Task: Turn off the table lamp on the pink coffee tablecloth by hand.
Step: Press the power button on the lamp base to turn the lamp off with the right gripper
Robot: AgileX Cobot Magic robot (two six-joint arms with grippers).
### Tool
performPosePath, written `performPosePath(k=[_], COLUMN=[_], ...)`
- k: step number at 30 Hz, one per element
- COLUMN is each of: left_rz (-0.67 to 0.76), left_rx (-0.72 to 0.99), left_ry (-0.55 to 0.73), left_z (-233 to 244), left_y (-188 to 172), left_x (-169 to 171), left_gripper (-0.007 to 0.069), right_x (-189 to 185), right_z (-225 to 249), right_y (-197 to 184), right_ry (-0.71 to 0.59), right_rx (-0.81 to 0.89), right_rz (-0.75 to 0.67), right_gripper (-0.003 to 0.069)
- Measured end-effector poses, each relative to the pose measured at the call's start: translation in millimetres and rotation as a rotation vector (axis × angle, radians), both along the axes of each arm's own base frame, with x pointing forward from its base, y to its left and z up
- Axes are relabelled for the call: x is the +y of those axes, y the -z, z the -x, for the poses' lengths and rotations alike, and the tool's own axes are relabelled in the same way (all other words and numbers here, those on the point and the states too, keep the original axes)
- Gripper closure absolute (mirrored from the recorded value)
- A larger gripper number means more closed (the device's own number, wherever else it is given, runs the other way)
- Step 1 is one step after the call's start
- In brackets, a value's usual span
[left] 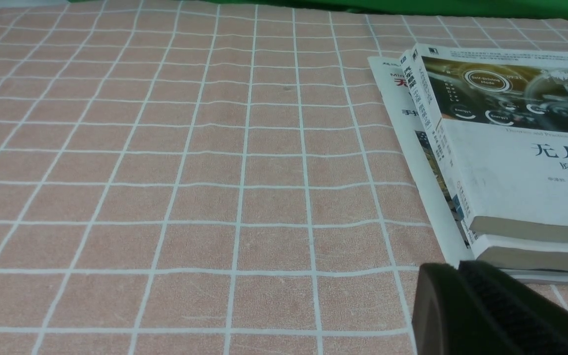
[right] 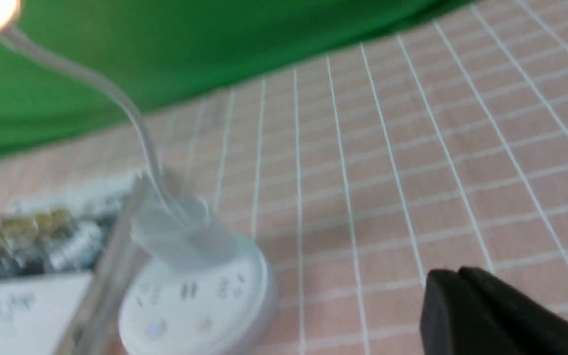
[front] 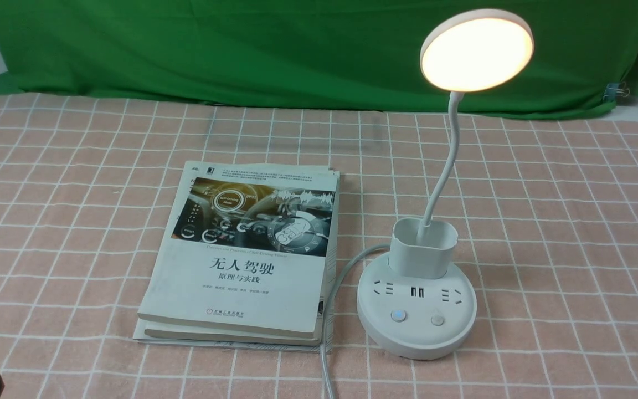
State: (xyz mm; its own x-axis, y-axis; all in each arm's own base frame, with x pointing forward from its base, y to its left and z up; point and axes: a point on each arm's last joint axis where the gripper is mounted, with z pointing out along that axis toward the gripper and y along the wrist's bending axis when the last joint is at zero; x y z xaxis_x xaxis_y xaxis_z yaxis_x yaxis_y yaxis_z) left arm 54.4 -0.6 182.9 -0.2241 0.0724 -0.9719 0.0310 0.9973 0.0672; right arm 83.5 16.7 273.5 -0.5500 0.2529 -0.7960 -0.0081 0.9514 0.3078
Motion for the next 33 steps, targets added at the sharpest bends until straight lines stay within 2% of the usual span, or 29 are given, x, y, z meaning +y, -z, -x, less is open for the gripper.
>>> performPosePath(k=[2,5,10,13,21,25,33], left_rz=[0.0,0.0,0.0,0.0,0.0,0.0,0.0], left_rx=[0.0,0.0,0.0,0.0,0.0,0.0,0.0], left_ry=[0.0,0.0,0.0,0.0,0.0,0.0,0.0], left_z=[0.0,0.0,0.0,0.0,0.0,0.0,0.0], left_y=[0.0,0.0,0.0,0.0,0.0,0.0,0.0], left_x=[0.0,0.0,0.0,0.0,0.0,0.0,0.0], left_gripper=[0.0619,0.0619,0.0619,0.0619,0.0619,0.0619,0.0619], right_x=[3.7,7.0,15.6,37.7,124.6,145.9,159.2], right_z=[-18.4,-40.9,-81.1,-103.5,-139.0,-154.1,-175.8], right_y=[-11.5,-16.8,-10.3,1.3,30.4,43.3,68.1], right_ry=[-0.081,-0.145,-0.208,-0.304,-0.526,-0.54,-0.51], right_rx=[0.204,0.375,0.544,0.616,0.637,0.622,0.558], right_rz=[0.091,0.143,0.161,0.19,0.295,0.307,0.281], right_gripper=[0.0615,0.0615,0.0615,0.0615,0.0615,0.0615,0.0615])
